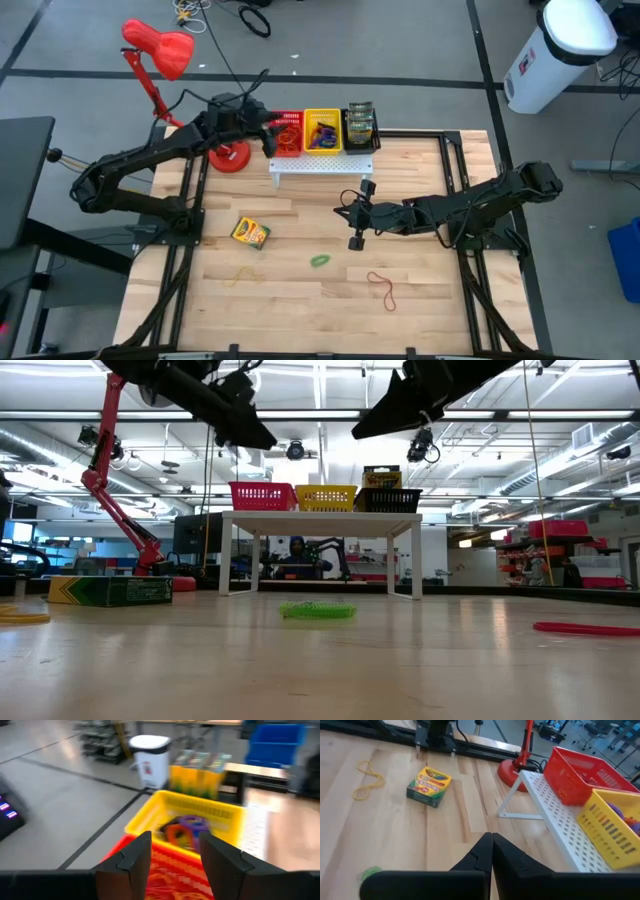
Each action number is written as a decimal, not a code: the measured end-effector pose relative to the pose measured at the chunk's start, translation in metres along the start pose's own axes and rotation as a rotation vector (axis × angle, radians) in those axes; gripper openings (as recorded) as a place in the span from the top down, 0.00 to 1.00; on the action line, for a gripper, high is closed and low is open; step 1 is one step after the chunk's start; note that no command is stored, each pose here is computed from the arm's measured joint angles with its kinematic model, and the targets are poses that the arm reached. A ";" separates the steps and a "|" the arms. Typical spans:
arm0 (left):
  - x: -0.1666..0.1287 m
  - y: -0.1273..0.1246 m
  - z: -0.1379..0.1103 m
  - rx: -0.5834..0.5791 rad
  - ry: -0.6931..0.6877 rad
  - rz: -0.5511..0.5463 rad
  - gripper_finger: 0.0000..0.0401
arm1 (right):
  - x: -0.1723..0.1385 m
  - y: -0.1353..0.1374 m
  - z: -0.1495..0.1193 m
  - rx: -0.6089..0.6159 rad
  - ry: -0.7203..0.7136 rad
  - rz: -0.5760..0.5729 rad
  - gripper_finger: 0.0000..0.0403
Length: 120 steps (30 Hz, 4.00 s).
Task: Pick & Place Office Desk Supplies
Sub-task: Put the green spring keychain into yellow bin
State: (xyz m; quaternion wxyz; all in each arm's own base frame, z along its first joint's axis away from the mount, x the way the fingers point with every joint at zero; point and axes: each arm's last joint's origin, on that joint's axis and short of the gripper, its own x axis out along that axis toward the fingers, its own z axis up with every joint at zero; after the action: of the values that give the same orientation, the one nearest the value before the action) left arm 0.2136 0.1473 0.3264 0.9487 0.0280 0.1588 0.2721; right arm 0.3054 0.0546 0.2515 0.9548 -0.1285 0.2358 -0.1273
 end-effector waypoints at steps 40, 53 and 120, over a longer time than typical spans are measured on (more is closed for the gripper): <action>-0.066 -0.144 -0.164 -0.033 -0.186 -0.487 0.97 | 0.015 0.008 -0.012 0.126 0.067 0.228 0.89; -0.061 -0.145 -0.169 -0.100 -0.191 -0.436 0.97 | 0.070 0.048 -0.060 0.067 0.336 0.432 0.51; -0.061 -0.145 -0.168 -0.114 -0.203 -0.442 0.97 | 0.102 -0.177 0.054 0.057 0.508 -0.266 0.96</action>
State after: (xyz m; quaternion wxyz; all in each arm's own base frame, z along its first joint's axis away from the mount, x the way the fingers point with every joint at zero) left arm 0.1851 -0.0142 0.1646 0.9963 -0.0336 0.0493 0.0623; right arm 0.3867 -0.1317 0.3096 0.8433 -0.0954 0.4449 -0.2861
